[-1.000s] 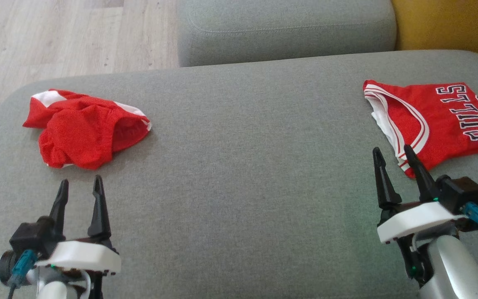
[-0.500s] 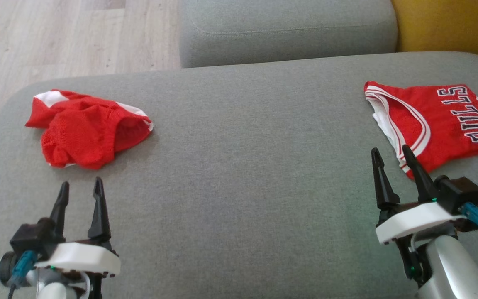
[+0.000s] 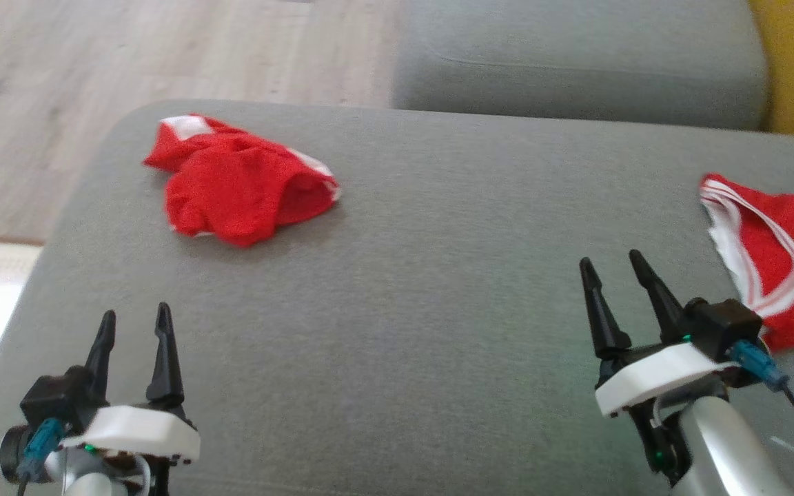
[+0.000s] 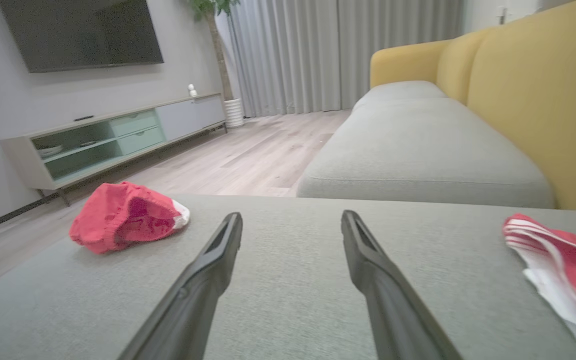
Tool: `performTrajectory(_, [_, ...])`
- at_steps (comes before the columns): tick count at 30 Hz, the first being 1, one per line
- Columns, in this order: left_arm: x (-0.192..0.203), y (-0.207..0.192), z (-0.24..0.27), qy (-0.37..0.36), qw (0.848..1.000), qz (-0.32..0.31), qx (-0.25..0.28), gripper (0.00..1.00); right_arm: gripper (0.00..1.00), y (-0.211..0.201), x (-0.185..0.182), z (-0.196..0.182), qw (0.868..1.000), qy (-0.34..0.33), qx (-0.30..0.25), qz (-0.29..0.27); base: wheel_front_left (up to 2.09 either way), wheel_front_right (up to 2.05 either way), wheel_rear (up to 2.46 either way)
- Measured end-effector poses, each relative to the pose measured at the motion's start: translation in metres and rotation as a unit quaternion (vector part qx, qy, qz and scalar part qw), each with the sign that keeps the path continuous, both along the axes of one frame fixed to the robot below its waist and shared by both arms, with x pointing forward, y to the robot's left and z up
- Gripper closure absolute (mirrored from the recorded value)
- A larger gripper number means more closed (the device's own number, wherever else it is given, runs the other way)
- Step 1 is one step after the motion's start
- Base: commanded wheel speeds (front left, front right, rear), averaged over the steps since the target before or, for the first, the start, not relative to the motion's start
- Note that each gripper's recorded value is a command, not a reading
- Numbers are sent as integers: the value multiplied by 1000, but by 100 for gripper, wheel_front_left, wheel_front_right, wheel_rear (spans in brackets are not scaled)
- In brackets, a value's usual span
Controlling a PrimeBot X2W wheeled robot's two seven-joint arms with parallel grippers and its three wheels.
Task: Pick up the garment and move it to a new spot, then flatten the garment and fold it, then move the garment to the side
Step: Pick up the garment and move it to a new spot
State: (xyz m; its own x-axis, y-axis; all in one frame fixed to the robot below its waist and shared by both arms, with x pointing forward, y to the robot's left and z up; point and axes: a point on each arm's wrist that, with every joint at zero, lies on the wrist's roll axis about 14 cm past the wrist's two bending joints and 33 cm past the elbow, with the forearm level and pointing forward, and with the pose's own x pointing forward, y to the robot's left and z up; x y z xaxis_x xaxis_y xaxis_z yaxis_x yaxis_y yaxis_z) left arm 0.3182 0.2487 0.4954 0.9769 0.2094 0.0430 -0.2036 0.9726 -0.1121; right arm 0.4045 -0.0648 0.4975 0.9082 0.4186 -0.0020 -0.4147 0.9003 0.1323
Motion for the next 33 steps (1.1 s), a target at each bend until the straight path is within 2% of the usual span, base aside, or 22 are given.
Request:
performTrajectory(11, [-46,47,-1,2,996,87,3,0,0,78,-5,-4,994,7,6,106,0,0,0])
performTrajectory(20, [-54,56,-2,4,995,103,-6,0,0,91,-6,-8,992,10,6,125,0,0,0])
performTrajectory(26, [-29,60,17,5,997,77,-18,0,0,91,-2,-9,992,7,9,126,0,0,0])
performTrajectory(30, [7,74,47,22,998,57,-7,0,0,85,11,0,993,-12,13,120,0,0,0])
performTrajectory(33, [40,74,67,36,999,34,-17,0,0,81,19,1,993,-16,17,114,0,0,0])
